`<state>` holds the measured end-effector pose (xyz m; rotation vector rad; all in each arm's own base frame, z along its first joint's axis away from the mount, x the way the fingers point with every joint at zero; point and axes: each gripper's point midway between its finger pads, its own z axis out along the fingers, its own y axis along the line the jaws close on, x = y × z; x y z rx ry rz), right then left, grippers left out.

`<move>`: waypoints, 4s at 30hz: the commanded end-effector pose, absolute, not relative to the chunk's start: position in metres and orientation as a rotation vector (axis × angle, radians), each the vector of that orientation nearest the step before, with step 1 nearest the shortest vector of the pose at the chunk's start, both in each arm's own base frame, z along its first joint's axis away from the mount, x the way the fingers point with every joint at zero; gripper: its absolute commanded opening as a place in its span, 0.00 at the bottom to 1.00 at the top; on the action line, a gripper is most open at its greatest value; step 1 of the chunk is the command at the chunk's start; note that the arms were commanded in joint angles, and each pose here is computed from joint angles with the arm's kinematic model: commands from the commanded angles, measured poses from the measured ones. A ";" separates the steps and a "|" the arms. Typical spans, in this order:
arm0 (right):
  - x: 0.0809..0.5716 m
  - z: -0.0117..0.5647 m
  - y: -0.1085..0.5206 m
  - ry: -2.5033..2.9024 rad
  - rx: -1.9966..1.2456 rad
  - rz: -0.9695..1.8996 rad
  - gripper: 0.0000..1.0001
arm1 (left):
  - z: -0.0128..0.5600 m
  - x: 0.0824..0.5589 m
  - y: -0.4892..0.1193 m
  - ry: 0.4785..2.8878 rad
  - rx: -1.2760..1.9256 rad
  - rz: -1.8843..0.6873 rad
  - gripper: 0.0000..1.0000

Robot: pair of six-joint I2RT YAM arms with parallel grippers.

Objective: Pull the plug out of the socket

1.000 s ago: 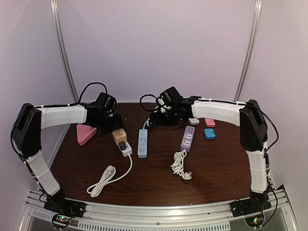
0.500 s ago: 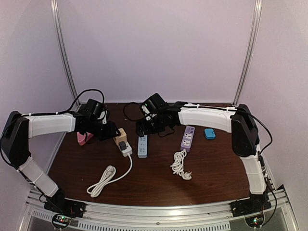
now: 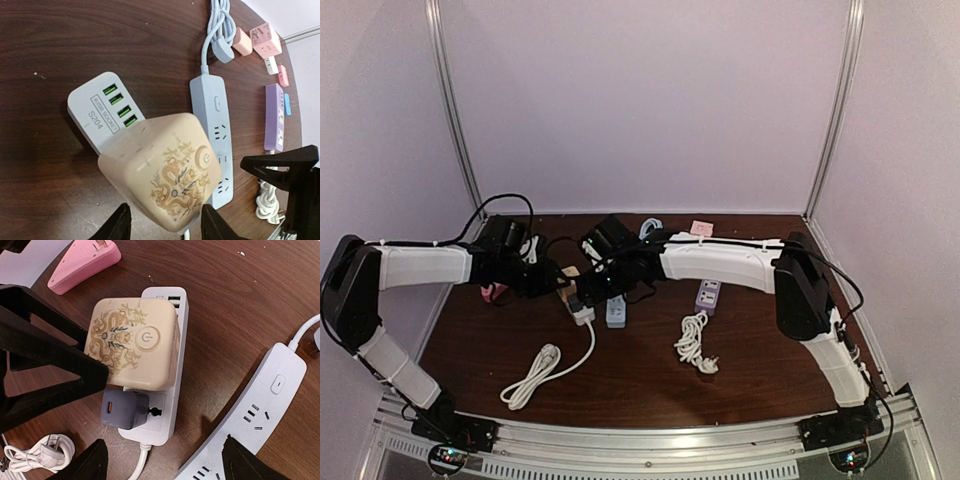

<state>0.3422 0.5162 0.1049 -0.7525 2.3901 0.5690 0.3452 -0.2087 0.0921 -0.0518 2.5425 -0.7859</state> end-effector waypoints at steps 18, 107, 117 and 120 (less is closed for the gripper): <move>0.339 0.092 0.544 2.354 -0.776 0.523 0.75 | 0.064 0.340 -0.180 2.623 -0.141 -0.770 0.40; 0.413 0.105 0.401 2.432 -0.362 0.850 0.01 | 0.040 0.338 -0.162 2.735 -0.077 -0.440 0.39; 0.420 0.078 0.381 2.474 -0.241 0.978 0.04 | 0.043 0.341 -0.163 2.736 -0.067 -0.435 0.39; 0.420 0.074 0.374 2.484 -0.216 0.993 0.07 | 0.044 0.341 -0.163 2.737 -0.062 -0.437 0.39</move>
